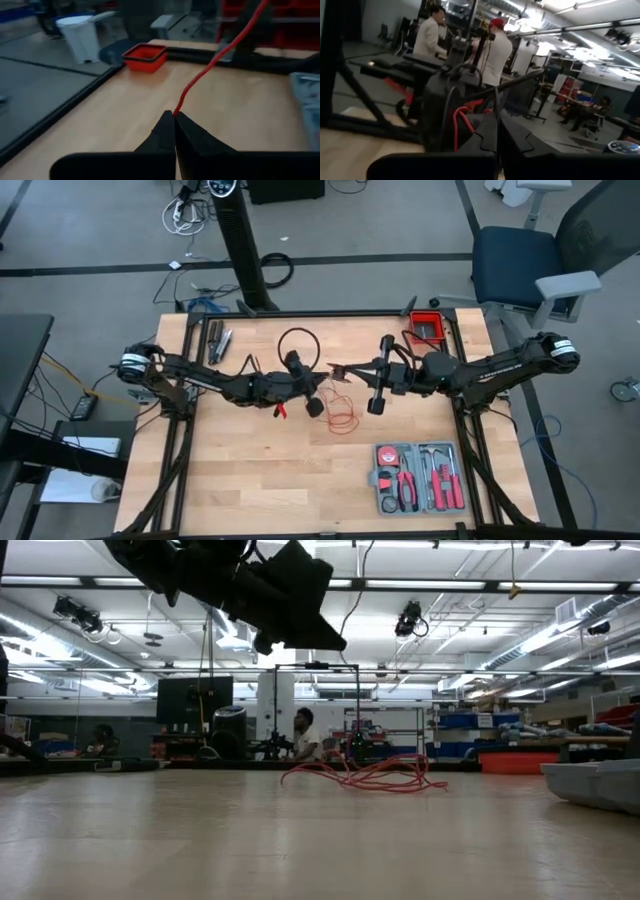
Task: Coil cords
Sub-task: Coil the wire
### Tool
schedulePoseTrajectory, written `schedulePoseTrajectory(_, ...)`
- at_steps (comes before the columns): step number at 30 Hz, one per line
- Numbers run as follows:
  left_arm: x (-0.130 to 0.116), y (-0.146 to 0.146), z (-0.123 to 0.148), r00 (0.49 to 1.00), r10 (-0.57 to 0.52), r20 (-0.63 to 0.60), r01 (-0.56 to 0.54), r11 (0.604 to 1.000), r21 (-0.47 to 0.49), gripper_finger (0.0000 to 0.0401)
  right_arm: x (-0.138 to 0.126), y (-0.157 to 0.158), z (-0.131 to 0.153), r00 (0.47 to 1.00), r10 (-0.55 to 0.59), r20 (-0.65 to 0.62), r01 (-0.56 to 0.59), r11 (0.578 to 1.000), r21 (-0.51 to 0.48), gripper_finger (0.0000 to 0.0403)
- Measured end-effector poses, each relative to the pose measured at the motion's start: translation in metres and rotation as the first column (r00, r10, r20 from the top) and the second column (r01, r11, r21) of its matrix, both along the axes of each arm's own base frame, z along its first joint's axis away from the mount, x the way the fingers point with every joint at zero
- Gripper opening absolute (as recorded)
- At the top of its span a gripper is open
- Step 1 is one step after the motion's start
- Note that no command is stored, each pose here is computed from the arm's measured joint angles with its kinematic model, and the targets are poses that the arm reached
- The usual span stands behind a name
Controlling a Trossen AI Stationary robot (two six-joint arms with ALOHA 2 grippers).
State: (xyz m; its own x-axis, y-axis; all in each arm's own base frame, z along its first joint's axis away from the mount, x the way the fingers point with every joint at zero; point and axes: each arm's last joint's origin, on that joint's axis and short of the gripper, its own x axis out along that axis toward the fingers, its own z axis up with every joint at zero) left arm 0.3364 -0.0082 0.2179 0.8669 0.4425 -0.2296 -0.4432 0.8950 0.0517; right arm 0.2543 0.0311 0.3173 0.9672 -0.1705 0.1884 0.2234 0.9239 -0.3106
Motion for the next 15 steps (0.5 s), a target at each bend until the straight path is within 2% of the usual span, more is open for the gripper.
schedulePoseTrajectory(6, -0.012, 0.002, 0.013, 0.999, 0.029, -0.036, -0.028, 0.999, 0.016, 0.0000, -0.009, 0.001, -0.006, 0.991, -0.007, -0.137, 0.008, 1.000, 0.006, 0.0001)
schedulePoseTrajectory(11, -0.021, -0.002, 0.029, 0.994, -0.107, -0.023, 0.107, 0.994, -0.023, 0.0000, -0.011, -0.001, -0.027, 0.942, -0.007, -0.337, 0.031, 0.997, 0.066, 0.0001)
schedulePoseTrajectory(15, -0.025, -0.004, 0.035, 0.984, -0.178, 0.013, 0.179, 0.981, -0.076, 0.0000, -0.012, -0.003, -0.036, 0.909, -0.034, -0.416, 0.068, 0.995, 0.068, 0.0000)
